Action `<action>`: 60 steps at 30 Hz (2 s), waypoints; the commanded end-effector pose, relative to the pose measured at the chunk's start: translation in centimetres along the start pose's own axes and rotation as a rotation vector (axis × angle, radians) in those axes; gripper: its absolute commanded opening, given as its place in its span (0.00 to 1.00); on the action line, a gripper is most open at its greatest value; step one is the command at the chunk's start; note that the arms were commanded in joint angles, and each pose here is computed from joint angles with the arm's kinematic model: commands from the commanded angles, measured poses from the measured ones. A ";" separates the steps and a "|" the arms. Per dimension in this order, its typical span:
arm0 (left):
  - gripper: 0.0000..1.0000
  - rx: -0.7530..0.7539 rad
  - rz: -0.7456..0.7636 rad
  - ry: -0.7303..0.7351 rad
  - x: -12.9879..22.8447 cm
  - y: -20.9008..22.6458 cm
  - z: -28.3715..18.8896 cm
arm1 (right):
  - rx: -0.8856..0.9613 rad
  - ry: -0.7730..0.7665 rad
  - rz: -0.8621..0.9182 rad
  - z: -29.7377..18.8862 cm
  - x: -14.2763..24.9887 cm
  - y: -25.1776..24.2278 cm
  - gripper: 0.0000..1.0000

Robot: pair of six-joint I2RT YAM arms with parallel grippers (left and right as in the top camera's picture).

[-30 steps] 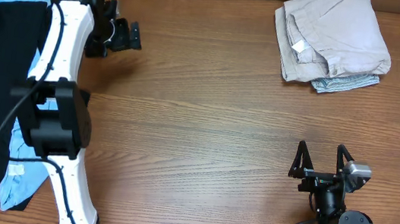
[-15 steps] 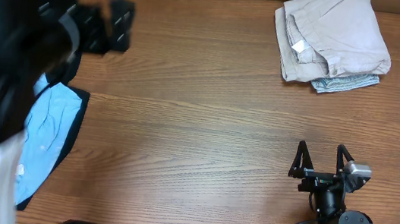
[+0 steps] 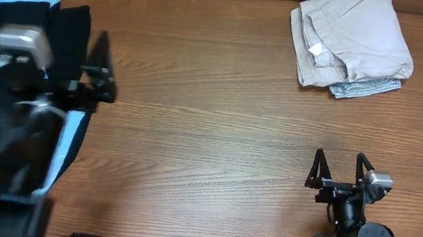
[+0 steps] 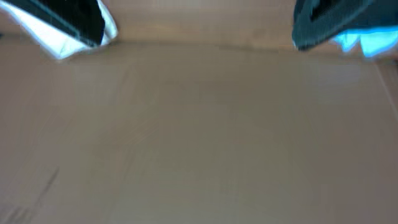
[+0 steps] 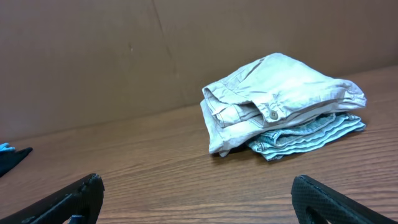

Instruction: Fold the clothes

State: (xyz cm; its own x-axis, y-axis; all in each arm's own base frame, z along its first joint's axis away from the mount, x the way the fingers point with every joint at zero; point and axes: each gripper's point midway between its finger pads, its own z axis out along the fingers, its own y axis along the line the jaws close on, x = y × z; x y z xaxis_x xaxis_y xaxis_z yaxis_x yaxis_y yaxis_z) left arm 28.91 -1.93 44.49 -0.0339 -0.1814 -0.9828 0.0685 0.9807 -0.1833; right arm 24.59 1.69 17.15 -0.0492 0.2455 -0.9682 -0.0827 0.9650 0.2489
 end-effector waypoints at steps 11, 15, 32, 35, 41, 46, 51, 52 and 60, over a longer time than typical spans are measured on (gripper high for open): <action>1.00 0.005 0.003 0.038 16.9 3.1 1.0 | 0.014 -0.012 0.000 0.0 0.0 -0.3 1.00; 1.00 -0.005 0.031 -0.013 18.0 3.6 -1.0 | 0.014 -0.012 0.000 0.0 0.0 -0.3 1.00; 1.00 0.002 0.031 -0.164 21.5 4.6 -4.2 | 0.014 -0.012 0.000 0.0 0.0 -0.3 1.00; 1.00 -0.006 0.032 -0.176 22.4 5.0 -4.3 | 0.014 -0.012 0.000 0.0 0.0 -0.3 1.00; 1.00 -0.023 0.030 -0.095 24.8 5.6 -3.9 | 0.014 -0.012 0.000 0.0 0.0 -0.3 1.00; 1.00 -0.051 0.035 0.051 28.4 6.3 -3.8 | 0.014 -0.012 0.000 0.0 0.0 -0.3 1.00; 1.00 -0.051 0.035 0.050 28.4 6.3 -3.8 | 0.014 -0.012 0.000 0.0 0.0 -0.3 1.00; 1.00 -0.051 0.035 0.050 28.4 6.3 -3.8 | 0.014 -0.012 0.000 0.0 0.0 -0.3 1.00; 1.00 -0.026 0.036 0.054 28.5 5.7 -3.8 | 0.014 -0.011 0.000 0.0 0.0 -0.3 1.00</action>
State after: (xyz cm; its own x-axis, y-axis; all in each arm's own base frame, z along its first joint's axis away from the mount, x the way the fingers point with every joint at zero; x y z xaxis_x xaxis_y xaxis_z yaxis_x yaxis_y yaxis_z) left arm 24.62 -1.11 15.57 -0.0899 -0.1693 -0.9815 0.0377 0.9842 -0.1732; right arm 24.59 1.69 17.15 -0.0495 0.2455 -0.9681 -0.0826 0.9650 0.2489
